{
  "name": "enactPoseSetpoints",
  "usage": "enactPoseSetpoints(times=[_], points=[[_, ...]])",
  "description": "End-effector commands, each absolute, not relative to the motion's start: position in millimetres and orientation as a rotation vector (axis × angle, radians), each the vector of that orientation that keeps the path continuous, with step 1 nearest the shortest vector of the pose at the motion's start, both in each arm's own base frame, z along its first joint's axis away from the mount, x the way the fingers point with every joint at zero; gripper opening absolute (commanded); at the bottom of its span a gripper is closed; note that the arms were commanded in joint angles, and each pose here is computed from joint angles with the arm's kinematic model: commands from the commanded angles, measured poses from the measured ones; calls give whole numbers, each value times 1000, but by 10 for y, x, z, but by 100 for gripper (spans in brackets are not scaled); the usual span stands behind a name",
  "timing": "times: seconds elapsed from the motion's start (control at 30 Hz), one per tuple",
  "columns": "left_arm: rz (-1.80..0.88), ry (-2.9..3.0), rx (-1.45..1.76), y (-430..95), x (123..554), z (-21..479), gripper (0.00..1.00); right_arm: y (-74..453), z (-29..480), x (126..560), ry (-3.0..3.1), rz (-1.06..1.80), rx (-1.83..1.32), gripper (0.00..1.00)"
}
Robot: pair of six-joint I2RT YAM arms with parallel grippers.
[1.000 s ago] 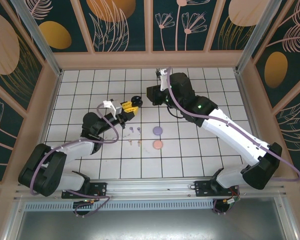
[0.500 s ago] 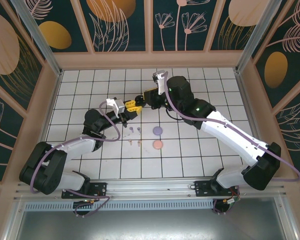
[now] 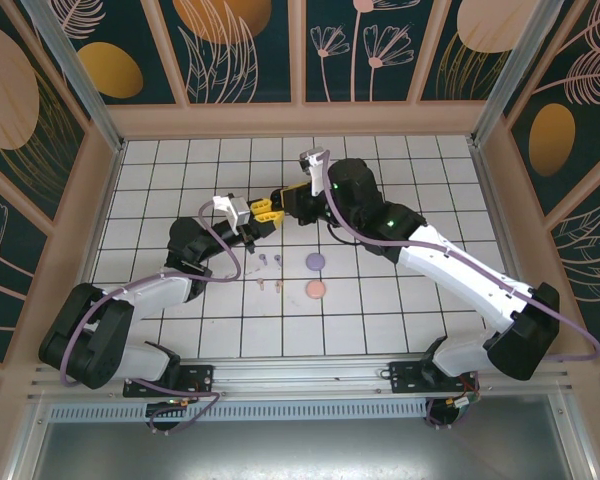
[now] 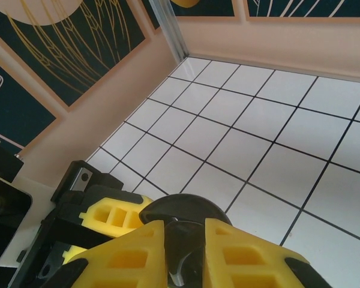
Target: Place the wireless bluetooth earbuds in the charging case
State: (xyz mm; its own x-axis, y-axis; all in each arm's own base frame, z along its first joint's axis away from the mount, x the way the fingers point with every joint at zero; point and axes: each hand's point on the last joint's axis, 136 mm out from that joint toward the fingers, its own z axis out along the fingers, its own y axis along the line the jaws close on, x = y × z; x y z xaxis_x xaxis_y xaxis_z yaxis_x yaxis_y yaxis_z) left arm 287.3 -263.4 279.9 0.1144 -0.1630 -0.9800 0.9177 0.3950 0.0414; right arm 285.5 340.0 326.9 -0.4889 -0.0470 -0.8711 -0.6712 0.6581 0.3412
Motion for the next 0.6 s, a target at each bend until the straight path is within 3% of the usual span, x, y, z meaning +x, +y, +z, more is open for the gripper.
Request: enactPoseSetpoints(times=[0.0,0.57], points=[[-932,1122,849,-2684,2853,2939,0,3460,3299,2832,1927,892,-558,18],[-928,1095,836,-2673,2846,3036,0,3489,3029,2792,1986,873,-573,17]])
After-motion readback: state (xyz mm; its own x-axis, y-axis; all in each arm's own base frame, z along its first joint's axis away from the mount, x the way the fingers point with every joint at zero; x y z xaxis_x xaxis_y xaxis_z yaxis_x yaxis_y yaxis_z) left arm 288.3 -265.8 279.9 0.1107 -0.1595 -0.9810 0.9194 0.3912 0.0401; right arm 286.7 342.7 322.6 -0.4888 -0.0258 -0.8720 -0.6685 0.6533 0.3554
